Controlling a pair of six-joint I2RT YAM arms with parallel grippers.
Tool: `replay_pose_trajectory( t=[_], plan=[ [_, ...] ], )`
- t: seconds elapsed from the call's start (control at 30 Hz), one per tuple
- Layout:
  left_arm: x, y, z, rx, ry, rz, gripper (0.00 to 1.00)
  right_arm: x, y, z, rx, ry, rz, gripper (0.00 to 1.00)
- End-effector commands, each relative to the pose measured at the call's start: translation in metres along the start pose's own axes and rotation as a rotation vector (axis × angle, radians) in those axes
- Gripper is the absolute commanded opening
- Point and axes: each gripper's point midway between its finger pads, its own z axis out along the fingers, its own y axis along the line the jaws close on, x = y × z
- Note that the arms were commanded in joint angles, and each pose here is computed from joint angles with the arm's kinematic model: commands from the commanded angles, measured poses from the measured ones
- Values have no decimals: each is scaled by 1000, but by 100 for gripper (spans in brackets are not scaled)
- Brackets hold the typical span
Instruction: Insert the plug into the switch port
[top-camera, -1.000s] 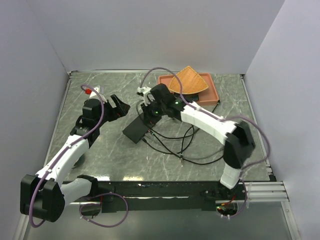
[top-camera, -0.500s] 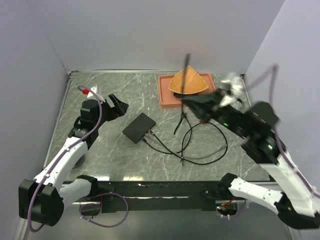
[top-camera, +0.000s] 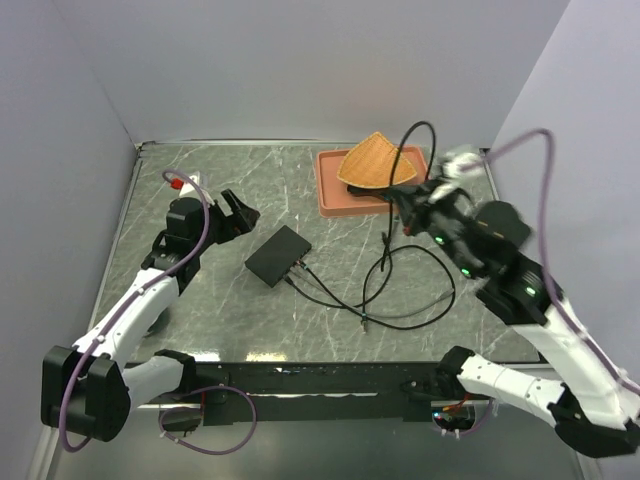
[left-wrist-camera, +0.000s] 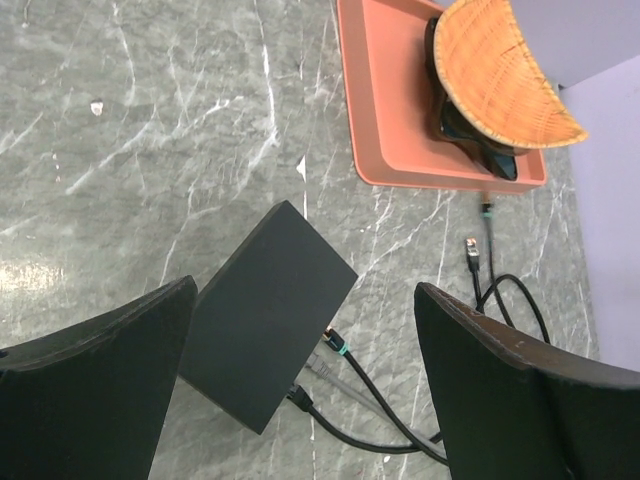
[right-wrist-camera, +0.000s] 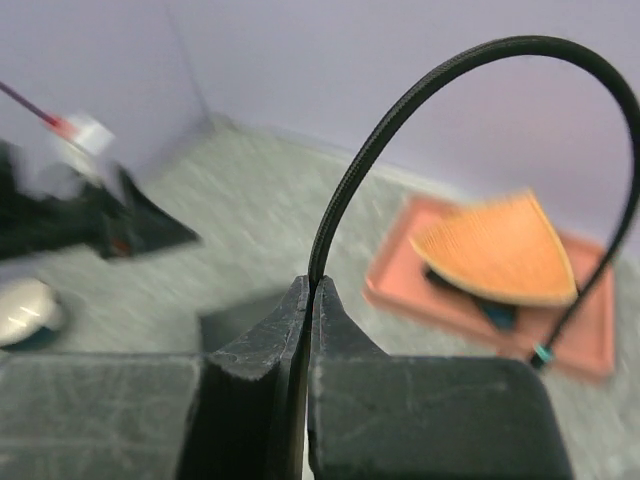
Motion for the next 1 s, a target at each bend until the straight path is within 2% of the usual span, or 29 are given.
replay_pose_trajectory(
  t=[0.0,0.13,0.23,0.3,0.37,0.43,0.5,0.57,0.67,0.77,0.97],
  plan=[
    [-7,-7,3,28,-16,6,96,82,-30,26,183,261,-105,0],
    [-7,-7,4,27,-18,10,96,180,-11,54,93,558,-142,0],
    [-7,-3,5,11,-18,17,96,249,24,56,-119,779,-125,0],
    [-8,-1,6,-2,-18,22,96,279,46,41,-275,914,-116,0],
    [-9,0,6,-3,-23,23,96,309,52,26,-340,1058,-124,0],
    [-9,1,6,-2,-26,21,96,325,56,19,-368,1139,-121,0],
    [-9,0,6,-1,-25,18,96,328,51,18,-341,1160,-135,49],
    [-7,2,8,-2,-16,17,96,320,42,23,-274,1118,-156,80],
    [-6,2,10,-3,-12,14,96,294,30,41,-166,984,-165,99],
    [-6,2,10,1,-11,13,96,272,6,55,-21,886,-109,97],
    [-2,1,12,9,6,15,96,274,-66,54,250,854,52,93]
  ],
)
